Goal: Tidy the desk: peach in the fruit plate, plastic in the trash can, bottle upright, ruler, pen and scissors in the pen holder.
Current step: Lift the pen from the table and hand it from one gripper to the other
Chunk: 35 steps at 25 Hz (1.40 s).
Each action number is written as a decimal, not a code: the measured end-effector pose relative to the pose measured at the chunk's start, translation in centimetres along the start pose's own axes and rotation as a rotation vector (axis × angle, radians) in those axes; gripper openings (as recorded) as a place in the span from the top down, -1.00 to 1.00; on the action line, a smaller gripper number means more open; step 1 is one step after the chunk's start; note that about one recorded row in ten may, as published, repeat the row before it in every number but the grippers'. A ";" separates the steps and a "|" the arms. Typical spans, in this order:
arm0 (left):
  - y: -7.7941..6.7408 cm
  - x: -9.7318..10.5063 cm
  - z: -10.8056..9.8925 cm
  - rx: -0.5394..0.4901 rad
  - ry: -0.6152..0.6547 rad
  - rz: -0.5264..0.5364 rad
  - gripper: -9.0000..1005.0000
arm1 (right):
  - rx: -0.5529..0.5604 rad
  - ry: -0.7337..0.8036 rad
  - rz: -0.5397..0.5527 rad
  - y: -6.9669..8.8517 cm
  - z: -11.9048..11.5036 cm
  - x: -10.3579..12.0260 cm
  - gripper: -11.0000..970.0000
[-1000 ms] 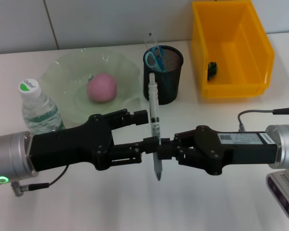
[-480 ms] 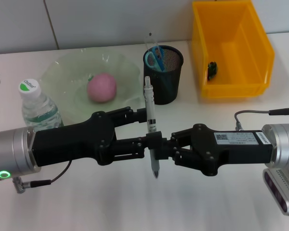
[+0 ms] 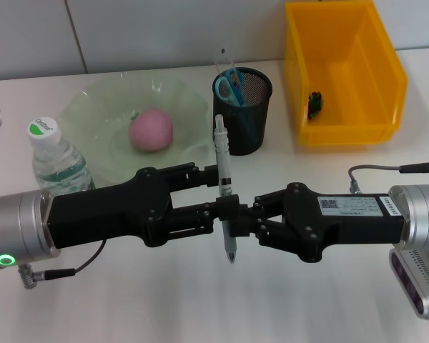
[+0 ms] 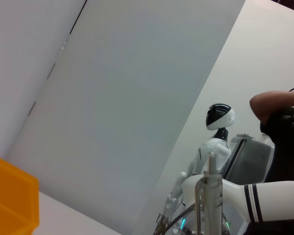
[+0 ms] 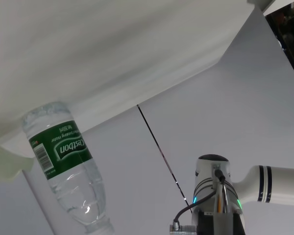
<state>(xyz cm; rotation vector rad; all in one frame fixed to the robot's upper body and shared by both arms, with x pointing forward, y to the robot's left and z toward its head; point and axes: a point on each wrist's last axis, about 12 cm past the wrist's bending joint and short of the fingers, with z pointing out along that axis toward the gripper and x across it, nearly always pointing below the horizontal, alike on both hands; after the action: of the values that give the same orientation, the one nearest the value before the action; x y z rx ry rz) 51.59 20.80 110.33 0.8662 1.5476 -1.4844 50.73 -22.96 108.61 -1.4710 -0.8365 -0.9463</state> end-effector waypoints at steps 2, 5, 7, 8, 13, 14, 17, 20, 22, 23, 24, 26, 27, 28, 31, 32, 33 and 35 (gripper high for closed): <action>0.0 0.0 0.0 0.001 0.002 -0.006 -0.35 | -0.001 0.000 0.000 0.0 0.0 0.0 0.72; 0.0 0.1 0.1 0.004 0.008 -0.013 -0.36 | -0.003 0.001 0.000 0.0 -0.1 0.0 0.72; 0.0 0.1 0.1 0.005 0.010 -0.014 -0.36 | -0.003 0.001 0.000 0.0 -0.1 0.0 0.72; 0.0 0.1 0.2 0.006 0.011 -0.014 -0.36 | -0.004 0.001 -0.001 0.0 -0.1 0.0 0.72; 0.0 0.1 0.2 0.007 0.012 -0.016 -0.32 | -0.004 0.001 -0.001 0.0 -0.1 -0.1 0.72; 0.0 0.1 0.2 0.007 0.012 -0.016 -0.30 | -0.004 0.001 -0.001 0.0 -0.1 -0.1 0.72; 0.1 0.0 0.3 0.007 0.014 -0.017 -0.23 | -0.005 0.001 -0.002 0.0 -0.1 -0.1 0.72; 0.1 0.0 0.5 0.006 0.021 -0.019 -0.18 | -0.004 0.000 -0.009 0.0 -0.1 -0.1 0.72; 0.1 0.0 0.6 0.007 0.024 -0.020 -0.16 | -0.004 0.000 -0.013 -0.1 -0.1 -0.1 0.72; 0.1 0.0 0.6 0.008 0.027 -0.020 -0.14 | -0.005 0.000 -0.013 -0.1 -0.1 -0.2 0.72; 0.1 0.0 0.6 0.008 0.027 -0.020 -0.13 | -0.005 0.000 -0.013 -0.1 -0.1 -0.2 0.72; 0.1 0.1 0.6 0.011 0.031 -0.021 -0.10 | -0.004 0.001 -0.013 -0.1 -0.1 -0.2 0.72; 0.1 0.1 0.6 0.011 0.031 -0.021 -0.04 | -0.004 0.001 -0.013 -0.1 -0.1 -0.2 0.72; 0.1 0.1 0.7 0.012 0.033 -0.021 0.01 | -0.004 0.000 -0.014 -0.1 0.0 -0.2 0.72; 0.1 0.1 0.7 0.013 0.034 -0.021 0.13 | -0.004 0.000 -0.014 -0.1 0.0 -0.2 0.72; 0.1 0.1 0.7 0.013 0.034 -0.021 0.13 | -0.004 0.000 -0.015 -0.1 0.0 -0.1 0.72; 0.1 0.1 0.7 0.013 0.035 -0.024 0.13 | -0.004 0.000 -0.013 -0.1 0.0 -0.2 0.72; 0.1 0.0 0.7 0.014 0.035 -0.027 0.14 | -0.003 0.001 -0.012 -0.1 0.0 -0.2 0.72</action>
<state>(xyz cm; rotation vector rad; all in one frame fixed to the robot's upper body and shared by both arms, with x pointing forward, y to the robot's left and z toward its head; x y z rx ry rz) 51.75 20.09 110.27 0.8870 1.5821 -1.5086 50.56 -22.98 108.46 -1.4700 -0.8442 -0.9570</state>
